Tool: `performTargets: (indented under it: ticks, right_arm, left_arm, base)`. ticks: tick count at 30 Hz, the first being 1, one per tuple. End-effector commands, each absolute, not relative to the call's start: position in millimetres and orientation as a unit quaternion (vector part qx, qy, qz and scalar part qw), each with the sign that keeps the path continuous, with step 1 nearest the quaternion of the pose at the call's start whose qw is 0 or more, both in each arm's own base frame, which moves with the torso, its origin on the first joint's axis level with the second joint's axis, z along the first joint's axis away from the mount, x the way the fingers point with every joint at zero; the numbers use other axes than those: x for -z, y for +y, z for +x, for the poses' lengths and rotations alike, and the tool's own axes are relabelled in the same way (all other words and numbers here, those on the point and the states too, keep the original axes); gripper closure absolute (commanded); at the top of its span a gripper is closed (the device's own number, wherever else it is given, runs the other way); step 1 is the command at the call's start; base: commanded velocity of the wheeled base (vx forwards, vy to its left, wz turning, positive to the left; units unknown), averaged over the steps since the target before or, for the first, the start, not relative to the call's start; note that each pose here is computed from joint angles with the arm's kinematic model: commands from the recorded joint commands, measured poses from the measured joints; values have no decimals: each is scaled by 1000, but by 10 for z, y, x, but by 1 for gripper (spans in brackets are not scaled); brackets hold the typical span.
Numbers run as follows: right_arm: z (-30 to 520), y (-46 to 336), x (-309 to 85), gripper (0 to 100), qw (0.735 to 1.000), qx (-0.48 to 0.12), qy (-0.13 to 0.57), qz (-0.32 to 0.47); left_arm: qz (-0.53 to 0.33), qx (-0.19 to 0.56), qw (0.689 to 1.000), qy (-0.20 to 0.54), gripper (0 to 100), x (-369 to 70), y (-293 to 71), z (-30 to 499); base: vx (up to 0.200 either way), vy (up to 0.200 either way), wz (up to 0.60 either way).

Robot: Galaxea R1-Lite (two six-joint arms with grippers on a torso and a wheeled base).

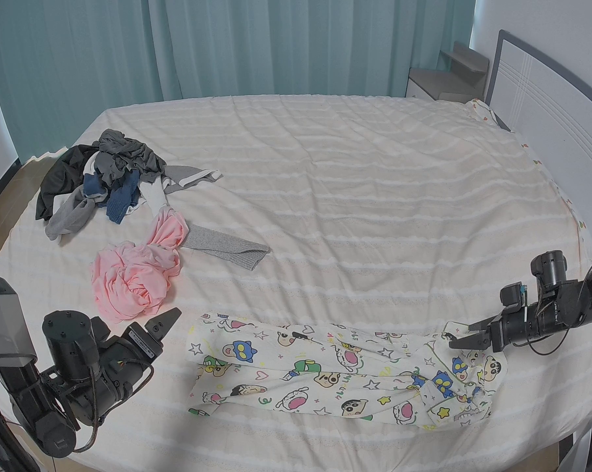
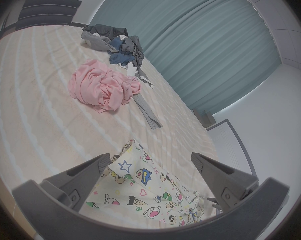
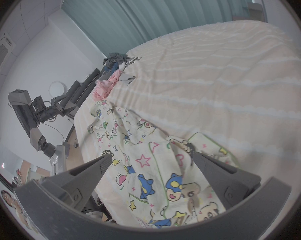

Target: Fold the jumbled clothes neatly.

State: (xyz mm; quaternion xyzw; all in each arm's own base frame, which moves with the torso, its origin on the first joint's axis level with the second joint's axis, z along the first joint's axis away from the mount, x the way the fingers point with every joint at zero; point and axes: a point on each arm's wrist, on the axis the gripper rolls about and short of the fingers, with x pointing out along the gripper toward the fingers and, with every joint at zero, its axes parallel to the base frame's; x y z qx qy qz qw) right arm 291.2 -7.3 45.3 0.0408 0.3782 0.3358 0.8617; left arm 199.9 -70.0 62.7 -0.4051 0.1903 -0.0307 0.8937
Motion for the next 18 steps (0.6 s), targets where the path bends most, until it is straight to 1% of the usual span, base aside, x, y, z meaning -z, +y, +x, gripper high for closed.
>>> performTargets:
  ticks: [1, 7, 18]
  right_arm:
    - [2938, 81, -249, 0, 840, -357, 407, 41]
    - [3059, 78, -47, 0, 831, -354, 426, 46]
    - [3180, -23, 108, 0, 832, -346, 431, 48]
  left_arm:
    - [-406, 26, 894, 190, 0, -613, -677, 1983]
    - [-405, 27, 894, 190, 0, -613, -683, 1981]
    - [-405, 28, 894, 191, 0, -613, -686, 1980]
  base:
    - [0, 0, 0]
    - [0, 0, 0]
    - [0, 0, 0]
